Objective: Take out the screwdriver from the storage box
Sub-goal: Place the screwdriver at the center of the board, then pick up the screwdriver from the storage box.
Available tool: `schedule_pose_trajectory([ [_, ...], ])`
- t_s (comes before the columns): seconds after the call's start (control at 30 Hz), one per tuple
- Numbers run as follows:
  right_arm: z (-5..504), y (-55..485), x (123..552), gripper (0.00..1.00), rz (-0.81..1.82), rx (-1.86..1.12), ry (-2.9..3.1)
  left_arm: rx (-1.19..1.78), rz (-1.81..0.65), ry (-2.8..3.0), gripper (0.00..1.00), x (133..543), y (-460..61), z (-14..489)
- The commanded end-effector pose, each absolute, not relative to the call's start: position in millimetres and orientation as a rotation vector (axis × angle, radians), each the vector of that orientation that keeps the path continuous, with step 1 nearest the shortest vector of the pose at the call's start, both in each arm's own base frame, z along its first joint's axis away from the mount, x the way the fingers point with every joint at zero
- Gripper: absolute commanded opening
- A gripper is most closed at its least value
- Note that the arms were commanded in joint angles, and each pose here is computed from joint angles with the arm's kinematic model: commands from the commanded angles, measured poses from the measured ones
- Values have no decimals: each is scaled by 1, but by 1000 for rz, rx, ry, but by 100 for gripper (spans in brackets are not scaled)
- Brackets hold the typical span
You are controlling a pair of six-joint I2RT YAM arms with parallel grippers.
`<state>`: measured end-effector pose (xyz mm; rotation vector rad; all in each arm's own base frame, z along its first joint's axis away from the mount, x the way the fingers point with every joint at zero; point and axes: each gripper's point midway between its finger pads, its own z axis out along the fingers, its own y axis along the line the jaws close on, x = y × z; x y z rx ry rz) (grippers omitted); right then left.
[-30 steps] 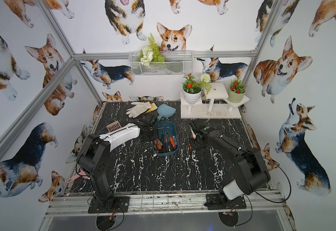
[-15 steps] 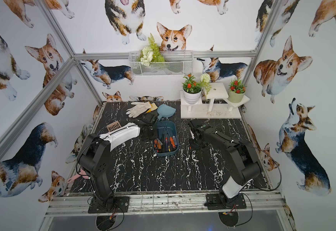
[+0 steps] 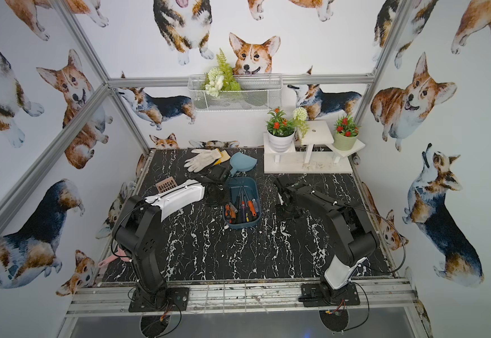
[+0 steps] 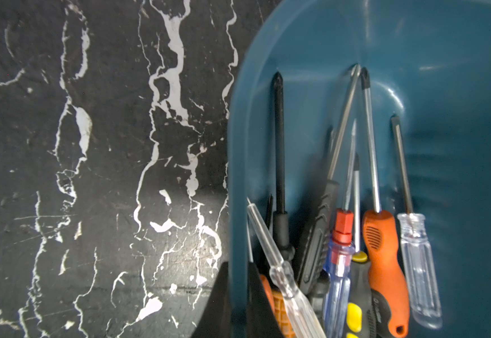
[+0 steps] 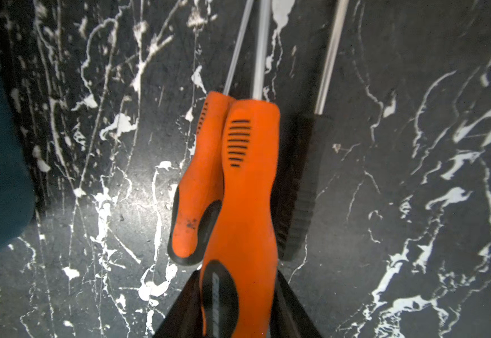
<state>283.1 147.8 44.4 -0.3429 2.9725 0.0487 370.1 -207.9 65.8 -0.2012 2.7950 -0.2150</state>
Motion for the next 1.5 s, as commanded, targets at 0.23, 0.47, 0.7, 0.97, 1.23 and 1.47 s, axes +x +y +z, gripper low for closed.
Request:
schedule_pose_trajectory([
  [0.23,47,144,277,56,47,-293,2989,-183,-229,2772,0,373,-210,72],
  [0.47,55,146,278,69,70,-283,2968,-183,-231,2770,0,374,-210,73],
  [0.7,71,148,281,76,98,-276,2929,-183,-233,2767,0,375,-211,74],
  [0.97,107,163,293,78,218,-270,2823,-187,-243,2759,0,375,-211,77],
  [1.23,160,191,301,77,370,-324,2686,-204,-284,2742,0,376,-215,79],
  [1.47,181,237,295,77,507,-434,2620,-213,-316,2727,0,376,-217,80],
])
